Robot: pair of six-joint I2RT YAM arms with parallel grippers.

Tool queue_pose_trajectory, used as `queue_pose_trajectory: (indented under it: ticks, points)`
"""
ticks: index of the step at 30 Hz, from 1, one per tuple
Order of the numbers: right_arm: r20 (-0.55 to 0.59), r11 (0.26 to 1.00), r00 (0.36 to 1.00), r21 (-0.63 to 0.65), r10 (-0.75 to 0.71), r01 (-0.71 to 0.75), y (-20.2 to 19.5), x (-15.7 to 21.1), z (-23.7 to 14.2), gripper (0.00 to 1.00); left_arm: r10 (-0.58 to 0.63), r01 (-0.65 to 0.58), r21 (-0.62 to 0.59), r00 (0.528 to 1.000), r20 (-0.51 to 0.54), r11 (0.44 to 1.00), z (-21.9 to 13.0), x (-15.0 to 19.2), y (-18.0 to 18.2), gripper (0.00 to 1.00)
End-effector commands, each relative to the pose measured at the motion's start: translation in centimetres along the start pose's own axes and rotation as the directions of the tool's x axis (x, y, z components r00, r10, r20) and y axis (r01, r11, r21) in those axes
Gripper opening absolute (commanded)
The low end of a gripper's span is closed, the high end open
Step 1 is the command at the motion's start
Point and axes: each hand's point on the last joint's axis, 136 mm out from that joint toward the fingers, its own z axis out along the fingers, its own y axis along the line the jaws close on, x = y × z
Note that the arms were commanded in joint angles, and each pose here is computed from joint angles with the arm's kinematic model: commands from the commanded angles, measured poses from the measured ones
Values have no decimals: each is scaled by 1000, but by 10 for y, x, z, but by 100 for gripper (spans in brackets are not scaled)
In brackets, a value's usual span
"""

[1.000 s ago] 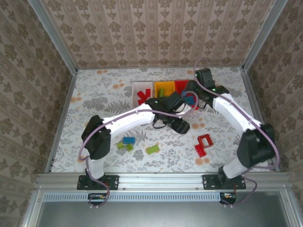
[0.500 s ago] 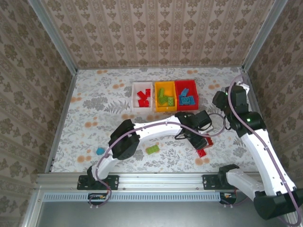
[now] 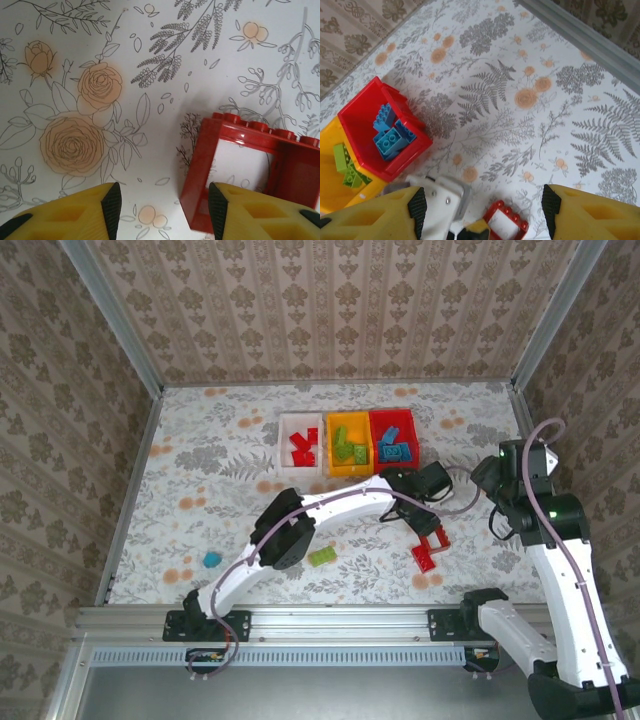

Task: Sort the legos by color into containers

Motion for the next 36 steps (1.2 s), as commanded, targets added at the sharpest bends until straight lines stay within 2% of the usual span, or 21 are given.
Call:
queue_pose_trajectory:
  ticks: [1,11,18,25,30,32,36]
  points:
    - [-66,1000,998,12,14,-13,-7,13,-7,66,5,-7,52,1000,21,999,3,-9,-17,52]
    - [-103,1000,995,-8,-14,14,0,18,2,66,10,-9,42,1000,-5,999,16,-1,-21,50]
    - [-113,999,993,-27,-31,28,3,21,3,65,-4,3,-5,999,-44,1000,32,10,-8,30]
    - [-120,998,992,-42,-43,38,6,22,4,63,-11,11,-14,1000,-23,1000,25,3,-6,13]
    - [-115,996,992,-70,-55,47,12,20,5,61,-54,56,-89,998,17,994,-3,-8,12,2]
    - [-110,993,992,-99,-67,57,18,19,6,61,-119,124,-119,992,50,985,-24,-13,30,0]
    - [-94,960,989,-266,-115,86,53,15,7,60,-290,311,-150,946,148,939,-82,-13,83,0]
